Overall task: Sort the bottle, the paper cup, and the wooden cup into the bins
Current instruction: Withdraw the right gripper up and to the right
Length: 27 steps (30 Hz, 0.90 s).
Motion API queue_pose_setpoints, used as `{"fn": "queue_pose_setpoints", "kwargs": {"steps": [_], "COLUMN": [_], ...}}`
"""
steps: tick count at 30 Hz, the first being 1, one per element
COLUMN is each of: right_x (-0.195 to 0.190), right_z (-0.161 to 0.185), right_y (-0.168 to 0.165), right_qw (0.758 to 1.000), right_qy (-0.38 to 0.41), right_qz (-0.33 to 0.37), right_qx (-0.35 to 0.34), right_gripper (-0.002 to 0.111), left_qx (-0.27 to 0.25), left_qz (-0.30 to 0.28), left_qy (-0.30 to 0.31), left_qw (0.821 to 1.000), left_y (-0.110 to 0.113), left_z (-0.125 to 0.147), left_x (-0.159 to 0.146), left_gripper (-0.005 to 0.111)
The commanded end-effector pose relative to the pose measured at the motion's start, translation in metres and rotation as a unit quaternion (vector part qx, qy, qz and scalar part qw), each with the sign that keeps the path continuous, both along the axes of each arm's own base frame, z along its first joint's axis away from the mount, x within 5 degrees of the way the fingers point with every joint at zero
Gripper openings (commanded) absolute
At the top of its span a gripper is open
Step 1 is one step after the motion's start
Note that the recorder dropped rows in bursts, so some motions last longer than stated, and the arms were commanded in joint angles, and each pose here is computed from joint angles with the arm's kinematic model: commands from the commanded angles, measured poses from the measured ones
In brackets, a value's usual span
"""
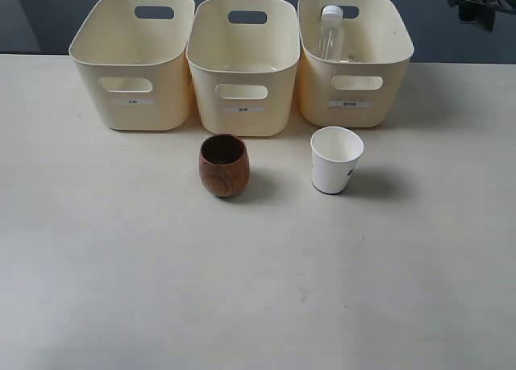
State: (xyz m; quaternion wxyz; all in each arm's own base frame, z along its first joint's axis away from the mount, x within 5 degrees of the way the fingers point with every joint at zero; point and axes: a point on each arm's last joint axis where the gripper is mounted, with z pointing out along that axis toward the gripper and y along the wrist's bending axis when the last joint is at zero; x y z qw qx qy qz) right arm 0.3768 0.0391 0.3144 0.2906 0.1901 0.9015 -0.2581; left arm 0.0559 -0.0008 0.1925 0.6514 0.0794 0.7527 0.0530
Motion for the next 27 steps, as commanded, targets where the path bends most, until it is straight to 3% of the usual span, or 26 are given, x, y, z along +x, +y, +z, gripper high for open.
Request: {"fn": "queue_pose_setpoints", "kwargs": {"steps": [1,8,16,21,27], "right_x": [-0.003,-0.004,-0.016,-0.036,-0.079], "right_z": [0.002,0.001,-0.029,-0.014,0.019], "right_y": [0.000,0.002,0.008,0.014,0.018], "right_qw": [1.000,1.000,0.997,0.989,0.948], "right_qy": [0.012,0.021,0.052,-0.037,-0.180], "right_qz": [0.005,0.009,0.039,0.113,0.192], "right_qx": [0.010,0.022,0.048,0.091,0.177], "right_gripper": [0.094,0.094,0.094,0.094,0.094], "left_qx": [-0.001,-0.001,-0.001,-0.001,-0.001], "left_qz": [-0.002,-0.002,-0.002,-0.002,-0.002], "left_qy": [-0.005,-0.005,-0.004,-0.004,-0.004], "left_qw": [1.000,1.000,1.000,1.000,1.000], "left_y": [0.000,0.000,0.000,0.000,0.000], "left_z": [0.000,0.000,0.000,0.000,0.000], "left_x": [0.000,0.000,0.000,0.000,0.000], "left_gripper": [0.000,0.000,0.000,0.000,0.000]}}
